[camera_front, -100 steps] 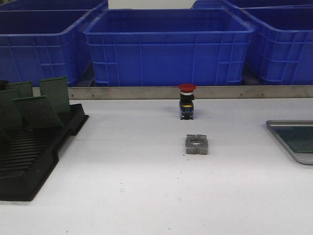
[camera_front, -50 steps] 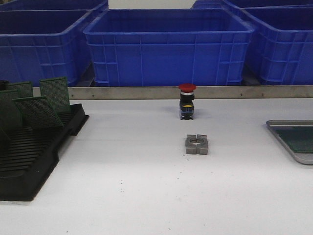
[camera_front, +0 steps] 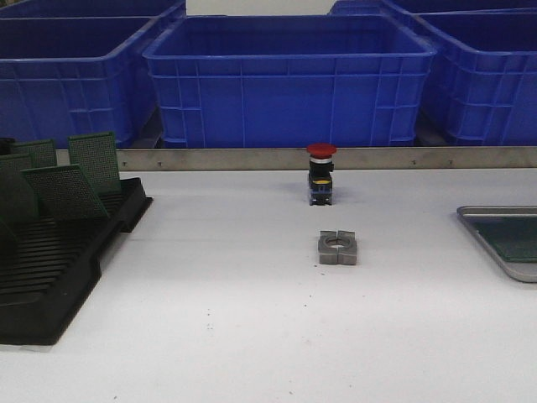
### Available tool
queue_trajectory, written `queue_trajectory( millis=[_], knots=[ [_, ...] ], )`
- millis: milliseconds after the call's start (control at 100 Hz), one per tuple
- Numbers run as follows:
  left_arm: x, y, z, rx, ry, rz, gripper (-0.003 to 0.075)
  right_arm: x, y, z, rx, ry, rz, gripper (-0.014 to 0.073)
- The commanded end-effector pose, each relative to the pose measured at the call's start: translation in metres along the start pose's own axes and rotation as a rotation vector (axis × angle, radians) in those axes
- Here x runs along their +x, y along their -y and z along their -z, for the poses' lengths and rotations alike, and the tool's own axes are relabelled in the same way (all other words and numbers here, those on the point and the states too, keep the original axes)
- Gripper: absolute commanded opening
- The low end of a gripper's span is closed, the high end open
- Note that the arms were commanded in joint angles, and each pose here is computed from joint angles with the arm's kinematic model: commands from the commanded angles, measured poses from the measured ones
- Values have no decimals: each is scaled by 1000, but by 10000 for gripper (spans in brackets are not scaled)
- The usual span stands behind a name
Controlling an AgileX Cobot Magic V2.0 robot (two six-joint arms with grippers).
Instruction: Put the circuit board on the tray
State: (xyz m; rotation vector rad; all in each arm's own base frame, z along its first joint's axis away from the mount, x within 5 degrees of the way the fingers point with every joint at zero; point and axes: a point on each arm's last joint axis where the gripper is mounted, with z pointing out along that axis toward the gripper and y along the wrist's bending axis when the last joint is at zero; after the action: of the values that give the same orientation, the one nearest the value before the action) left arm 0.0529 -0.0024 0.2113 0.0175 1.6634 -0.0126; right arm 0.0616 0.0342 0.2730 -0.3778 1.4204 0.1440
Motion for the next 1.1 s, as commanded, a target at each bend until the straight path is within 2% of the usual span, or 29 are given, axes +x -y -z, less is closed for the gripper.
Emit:
queue_trajectory(
  millis=[0, 30, 80, 440, 1090],
  knots=[
    [4, -4, -1, -42, 133, 24, -17, -10, 2, 0, 10, 36, -27, -60],
    [10, -4, -3, -44, 161, 38, -17, -10, 2, -1, 10, 35, -28, -60],
    [13, -4, -2, -49, 75, 5, -17, -10, 2, -1, 13, 34, -28, -60],
    [14, -4, -3, -41, 91, 48, -17, -10, 2, -1, 11, 35, -28, -60],
    [13, -4, -3, -41, 96, 47, -17, -10, 2, -1, 11, 35, -28, -60]
  ],
)
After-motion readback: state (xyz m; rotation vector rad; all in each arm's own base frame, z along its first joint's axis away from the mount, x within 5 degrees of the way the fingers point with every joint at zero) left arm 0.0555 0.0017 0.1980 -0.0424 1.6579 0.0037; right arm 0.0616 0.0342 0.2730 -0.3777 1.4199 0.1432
